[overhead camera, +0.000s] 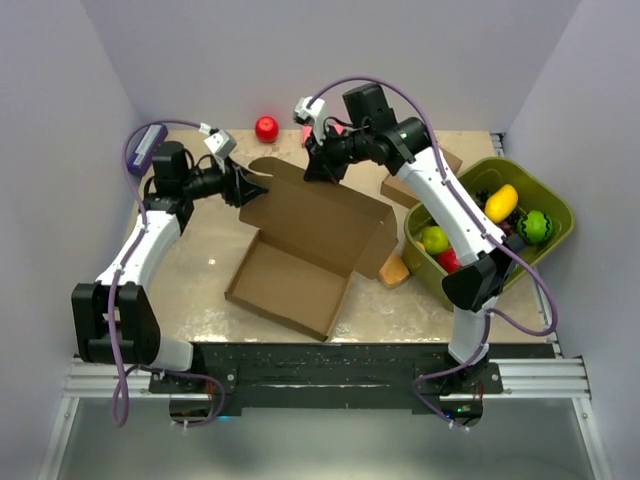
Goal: Fold the paper box
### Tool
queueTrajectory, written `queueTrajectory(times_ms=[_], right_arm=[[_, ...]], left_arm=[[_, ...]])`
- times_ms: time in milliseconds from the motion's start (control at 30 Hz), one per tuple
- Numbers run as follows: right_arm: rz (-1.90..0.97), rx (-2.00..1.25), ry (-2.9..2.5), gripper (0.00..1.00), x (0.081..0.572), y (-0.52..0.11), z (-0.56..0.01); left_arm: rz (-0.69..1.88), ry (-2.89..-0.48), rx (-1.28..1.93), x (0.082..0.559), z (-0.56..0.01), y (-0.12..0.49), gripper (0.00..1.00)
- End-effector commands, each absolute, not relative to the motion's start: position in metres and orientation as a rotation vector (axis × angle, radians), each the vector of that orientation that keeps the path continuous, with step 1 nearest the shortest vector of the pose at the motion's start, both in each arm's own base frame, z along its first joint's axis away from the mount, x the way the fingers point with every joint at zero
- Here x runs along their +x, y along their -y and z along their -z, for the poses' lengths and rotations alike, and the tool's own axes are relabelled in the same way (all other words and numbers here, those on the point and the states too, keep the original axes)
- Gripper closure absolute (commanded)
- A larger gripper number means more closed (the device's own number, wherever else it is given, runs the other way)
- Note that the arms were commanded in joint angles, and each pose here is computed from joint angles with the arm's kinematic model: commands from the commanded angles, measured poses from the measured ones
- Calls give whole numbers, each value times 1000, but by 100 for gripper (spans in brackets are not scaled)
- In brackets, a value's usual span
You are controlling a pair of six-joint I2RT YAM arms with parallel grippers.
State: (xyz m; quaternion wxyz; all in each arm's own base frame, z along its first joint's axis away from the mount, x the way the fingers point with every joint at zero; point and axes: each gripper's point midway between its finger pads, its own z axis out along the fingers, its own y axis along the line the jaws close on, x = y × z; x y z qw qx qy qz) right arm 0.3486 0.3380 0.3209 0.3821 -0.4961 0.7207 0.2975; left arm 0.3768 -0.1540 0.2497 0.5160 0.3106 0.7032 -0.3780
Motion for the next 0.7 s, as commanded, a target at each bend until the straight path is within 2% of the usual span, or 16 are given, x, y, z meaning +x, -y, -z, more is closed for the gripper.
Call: queueTrajectory(times_ms=[0, 33, 100, 133, 167, 200, 233, 267, 300, 400, 433, 533, 667], right_arm=[[-781, -1270, -1802, 100, 343, -338, -330], [-781, -1267, -1803, 100, 343, -338, -328], [-764, -1253, -1798, 100, 344, -336, -331], [-758, -1241, -1802, 100, 346, -336, -330], [-747, -1228, -1801, 100, 348, -335, -332], [-727, -1212, -1803, 93, 350, -334, -334], [-723, -1191, -1799, 87, 353, -334, -337], [-714, -1173, -1797, 80, 355, -334, -339], [-703, -1151, -1793, 55, 356, -332, -344], [-669, -1063, -1790, 27, 365, -329, -354], [-624, -976, -1799, 15, 372, -322, -362], [-566, -775, -1842, 5, 381, -305, -374], [-497, -530, -1856, 4, 379, -274, -385]], left_arm=[[853, -1662, 743, 383, -258, 149, 51], [854, -1666, 740, 384, -256, 149, 58], [853, -1670, 734, 384, -256, 149, 64], [847, -1669, 732, 383, -256, 148, 75], [846, -1671, 731, 382, -255, 148, 81], [845, -1667, 733, 382, -256, 148, 87], [840, -1662, 733, 380, -257, 148, 97], [827, -1670, 722, 381, -254, 147, 100], [812, -1673, 713, 381, -255, 146, 100], [716, -1701, 653, 385, -254, 135, 100], [628, -1712, 596, 391, -259, 124, 100], [444, -1743, 461, 394, -260, 97, 100], [256, -1753, 315, 387, -258, 67, 100]])
